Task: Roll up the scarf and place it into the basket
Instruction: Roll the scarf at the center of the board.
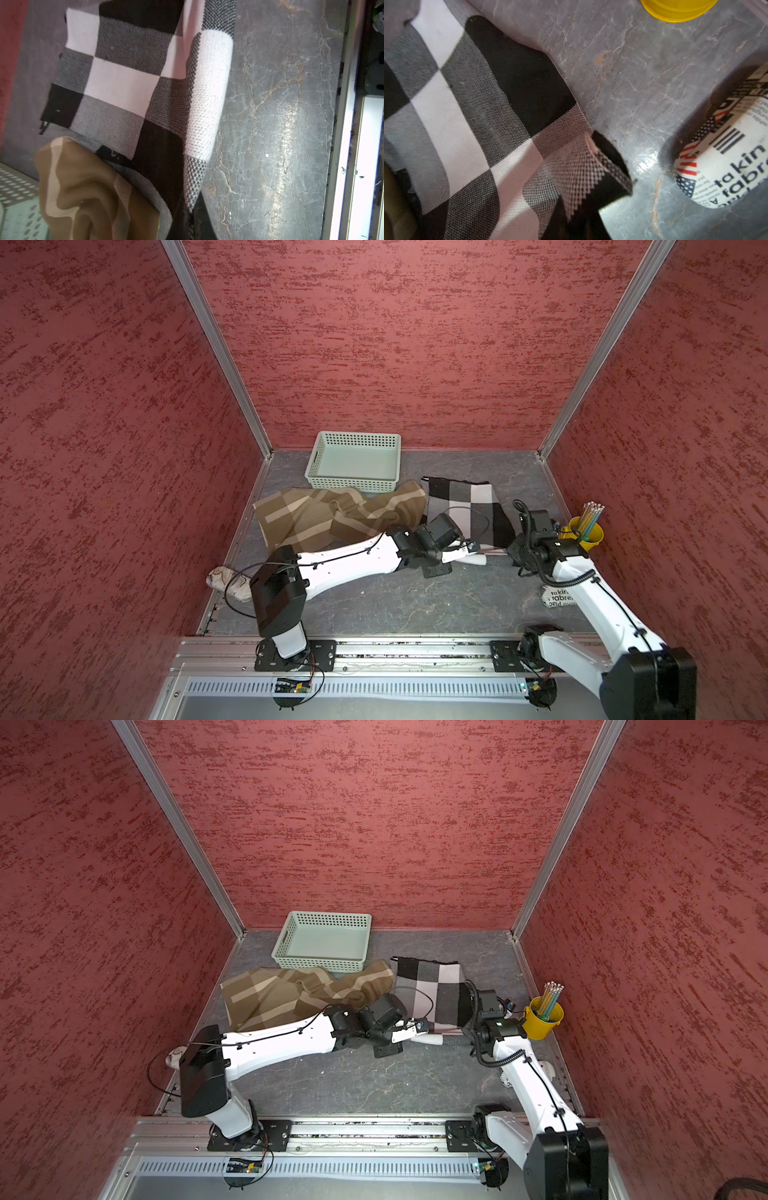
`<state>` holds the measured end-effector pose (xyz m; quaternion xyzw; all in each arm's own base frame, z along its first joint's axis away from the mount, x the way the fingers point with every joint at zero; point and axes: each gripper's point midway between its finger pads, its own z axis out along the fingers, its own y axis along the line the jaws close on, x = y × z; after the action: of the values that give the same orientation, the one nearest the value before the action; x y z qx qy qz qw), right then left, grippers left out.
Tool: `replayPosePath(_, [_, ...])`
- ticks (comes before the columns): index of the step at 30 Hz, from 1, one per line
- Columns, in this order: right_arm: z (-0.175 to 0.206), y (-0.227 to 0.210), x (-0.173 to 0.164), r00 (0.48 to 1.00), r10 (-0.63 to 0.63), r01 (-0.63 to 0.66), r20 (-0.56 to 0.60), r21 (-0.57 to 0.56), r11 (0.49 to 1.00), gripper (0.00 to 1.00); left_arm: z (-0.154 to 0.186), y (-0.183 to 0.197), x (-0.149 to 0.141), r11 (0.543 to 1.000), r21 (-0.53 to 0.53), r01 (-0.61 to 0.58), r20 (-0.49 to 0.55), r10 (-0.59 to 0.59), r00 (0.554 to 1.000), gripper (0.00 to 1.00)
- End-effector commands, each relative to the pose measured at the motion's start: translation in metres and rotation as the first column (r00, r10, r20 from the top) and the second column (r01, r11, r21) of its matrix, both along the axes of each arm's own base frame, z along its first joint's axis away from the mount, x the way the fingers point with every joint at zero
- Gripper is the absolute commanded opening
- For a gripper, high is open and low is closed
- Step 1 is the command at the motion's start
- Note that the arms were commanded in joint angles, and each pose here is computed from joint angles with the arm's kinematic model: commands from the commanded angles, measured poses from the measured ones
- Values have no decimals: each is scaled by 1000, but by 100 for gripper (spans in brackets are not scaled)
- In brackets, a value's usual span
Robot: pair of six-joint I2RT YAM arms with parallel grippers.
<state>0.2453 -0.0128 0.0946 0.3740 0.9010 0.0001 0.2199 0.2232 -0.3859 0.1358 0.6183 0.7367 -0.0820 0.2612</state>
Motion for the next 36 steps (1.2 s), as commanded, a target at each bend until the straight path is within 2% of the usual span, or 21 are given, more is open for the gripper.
replayPosePath(1, [6,-22,10,1000,-12,10,-21,-138,990,19,-28,3,11,996,43,-80,-130,84,988,0])
replayPosePath(7, [-1,-21,37,1000,5,-8,-24,-146,989,23,-43,-17,45,992,-13,-129,-268,121,956,0])
replayPosePath(13, [-11,-20,48,1000,6,-9,-20,-140,990,23,-70,-24,62,990,-10,-141,-309,131,942,0])
replayPosePath(17, [-9,-16,56,999,31,-33,-12,-130,991,23,-88,-23,80,981,33,-192,-337,192,922,0])
replayPosePath(18, [-6,-15,57,999,37,-37,-4,-125,991,23,-91,-22,84,978,43,-205,-331,208,920,0])
replayPosePath(19, [-4,-13,57,999,43,-42,6,-117,992,23,-91,-24,90,974,42,-223,-320,224,921,7])
replayPosePath(24, [-4,6,50,995,81,-81,55,-8,997,25,-86,-29,108,953,13,-301,-275,293,916,12])
replayPosePath(25, [-5,10,48,994,91,-92,61,13,996,26,-86,-23,114,942,24,-335,-244,331,912,19])
replayPosePath(27, [-7,20,46,989,127,-132,80,58,990,30,-83,-9,122,920,43,-389,-183,390,903,40])
replayPosePath(30, [-13,40,48,973,207,-219,101,131,967,31,-65,7,124,906,8,-424,-111,422,900,42])
replayPosePath(32, [-22,45,45,969,234,-244,84,150,958,30,-48,8,118,914,-66,-401,-91,394,914,47])
replayPosePath(36, [-44,47,40,968,248,-251,40,170,953,30,-22,-6,80,953,-252,-168,4,174,985,48])
